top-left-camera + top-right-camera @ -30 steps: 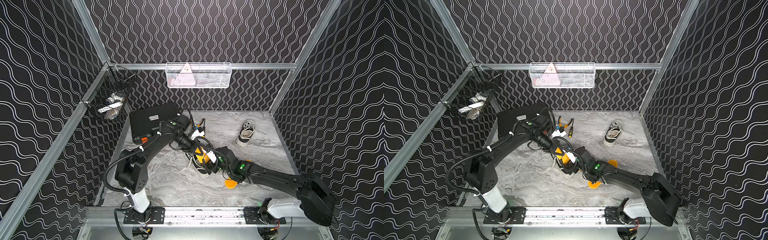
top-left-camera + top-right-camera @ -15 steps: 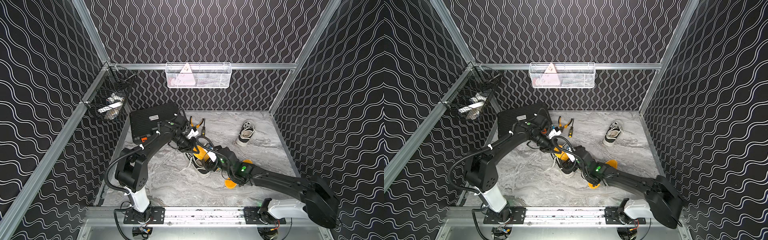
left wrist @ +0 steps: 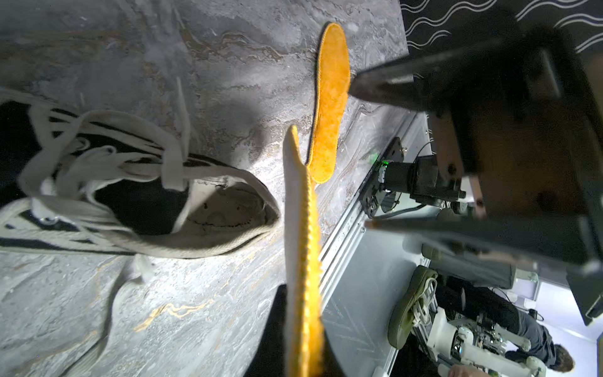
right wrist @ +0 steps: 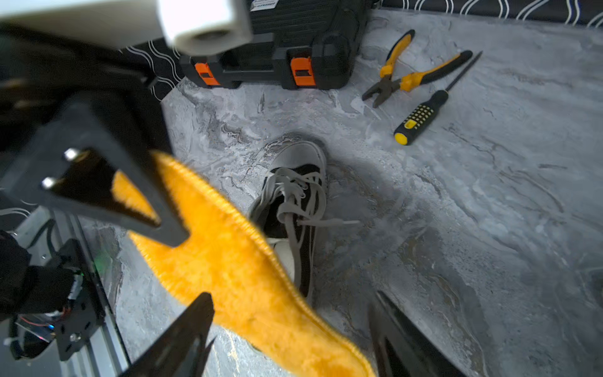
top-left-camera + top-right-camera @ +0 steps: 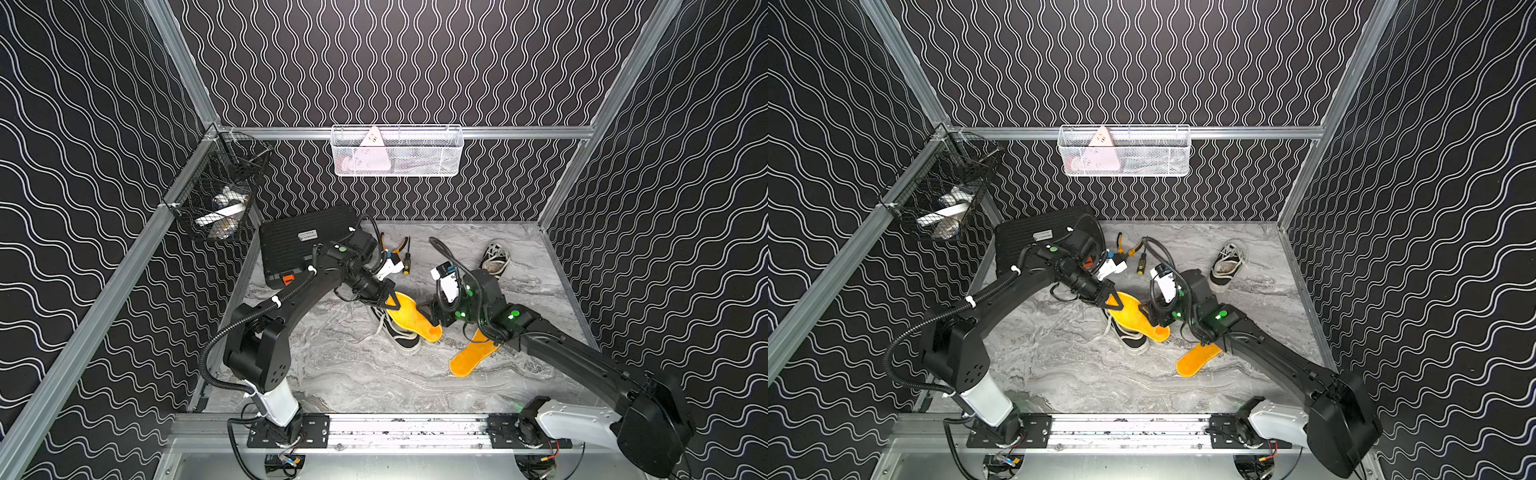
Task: Insert the insole into the shoe
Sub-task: Pick up the insole from the center of the board.
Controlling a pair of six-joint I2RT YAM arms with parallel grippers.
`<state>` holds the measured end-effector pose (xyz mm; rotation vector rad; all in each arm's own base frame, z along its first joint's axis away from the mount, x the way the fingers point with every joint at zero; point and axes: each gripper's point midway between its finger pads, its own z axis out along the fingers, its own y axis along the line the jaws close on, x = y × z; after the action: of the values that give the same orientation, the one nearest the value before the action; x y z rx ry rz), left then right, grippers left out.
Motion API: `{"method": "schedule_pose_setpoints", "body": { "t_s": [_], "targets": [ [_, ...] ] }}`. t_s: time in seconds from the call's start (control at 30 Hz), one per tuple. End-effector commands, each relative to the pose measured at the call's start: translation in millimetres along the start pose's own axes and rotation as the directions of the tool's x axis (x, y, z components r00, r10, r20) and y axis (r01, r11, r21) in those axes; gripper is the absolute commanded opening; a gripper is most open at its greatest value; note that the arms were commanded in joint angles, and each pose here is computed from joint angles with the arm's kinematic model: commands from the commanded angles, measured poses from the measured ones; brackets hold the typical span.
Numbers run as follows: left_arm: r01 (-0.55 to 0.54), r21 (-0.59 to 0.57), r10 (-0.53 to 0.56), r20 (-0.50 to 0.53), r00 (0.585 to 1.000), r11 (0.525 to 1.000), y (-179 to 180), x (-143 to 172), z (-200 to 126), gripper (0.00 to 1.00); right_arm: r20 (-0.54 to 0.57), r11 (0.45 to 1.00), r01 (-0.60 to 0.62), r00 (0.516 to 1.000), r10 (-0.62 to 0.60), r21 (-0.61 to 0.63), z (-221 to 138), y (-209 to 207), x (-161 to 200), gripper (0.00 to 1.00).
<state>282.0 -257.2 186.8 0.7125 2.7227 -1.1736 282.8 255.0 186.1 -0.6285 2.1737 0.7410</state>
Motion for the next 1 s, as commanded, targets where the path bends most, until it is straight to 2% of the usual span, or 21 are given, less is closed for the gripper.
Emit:
{"method": "schedule_pose_setpoints", "body": {
  "t_s": [0.0,0.13,0.23,0.33,0.4,0.47,0.5,0.63,0.73,0.97],
  "targets": [
    [-0.075,0.057,0.076,-0.017,0.997,0.996,-13.6,5.0,1.6,0.07,-0.08,0.98,-0.033,0.997,0.018,-0.195,0.8,24.2,2.4,0.71],
    [-0.098,0.085,0.1,-0.024,0.995,0.992,-21.5,4.2,7.8,0.07,-0.128,0.958,-0.009,0.991,-0.029,-0.287,3.8,35.3,7.4,0.64],
    [-0.114,0.101,0.118,-0.037,0.992,0.988,-27.7,5.3,11.6,0.06,-0.128,0.942,-0.019,0.991,-0.025,-0.334,6.8,40.0,10.2,0.57],
    [-0.124,0.098,0.129,-0.045,0.991,0.987,-28.8,5.6,12.3,0.06,-0.173,0.93,-0.038,0.985,-0.027,-0.365,9.8,43.8,17.7,0.5],
    [-0.126,0.095,0.131,-0.047,0.99,0.987,-28.1,4.9,11.9,0.06,-0.186,0.929,-0.05,0.982,-0.02,-0.366,10.9,43.1,20.2,0.4],
    [-0.126,0.086,0.13,-0.045,0.991,0.988,-26.1,3.5,12.6,0.06,-0.183,0.931,-0.057,0.983,-0.01,-0.36,8.6,43.1,20.7,0.22],
    [-0.125,0.086,0.13,-0.046,0.99,0.988,-26.1,3.5,13.3,0.06,-0.178,0.934,-0.058,0.984,-0.006,-0.353,7.0,43.0,20.4,0.19],
    [-0.084,0.041,0.086,-0.04,0.996,0.996,-15.6,-0.2,17.6,0.06,-0.139,0.94,-0.049,0.99,0.002,-0.337,-4.2,47.3,18.2,0.18],
    [-0.045,0.045,0.046,-0.025,0.999,0.998,-13.1,-4.6,20.2,0.07,-0.156,0.966,-0.014,0.987,-0.028,-0.257,-5.0,43.4,30.4,0.17],
    [0.012,0.091,-0.007,-0.048,0.999,0.996,-14.4,-4.8,27.8,0.09,-0.129,0.985,0.152,0.978,-0.161,-0.078,3.2,34.2,45.2,0.3]
  ]
}}
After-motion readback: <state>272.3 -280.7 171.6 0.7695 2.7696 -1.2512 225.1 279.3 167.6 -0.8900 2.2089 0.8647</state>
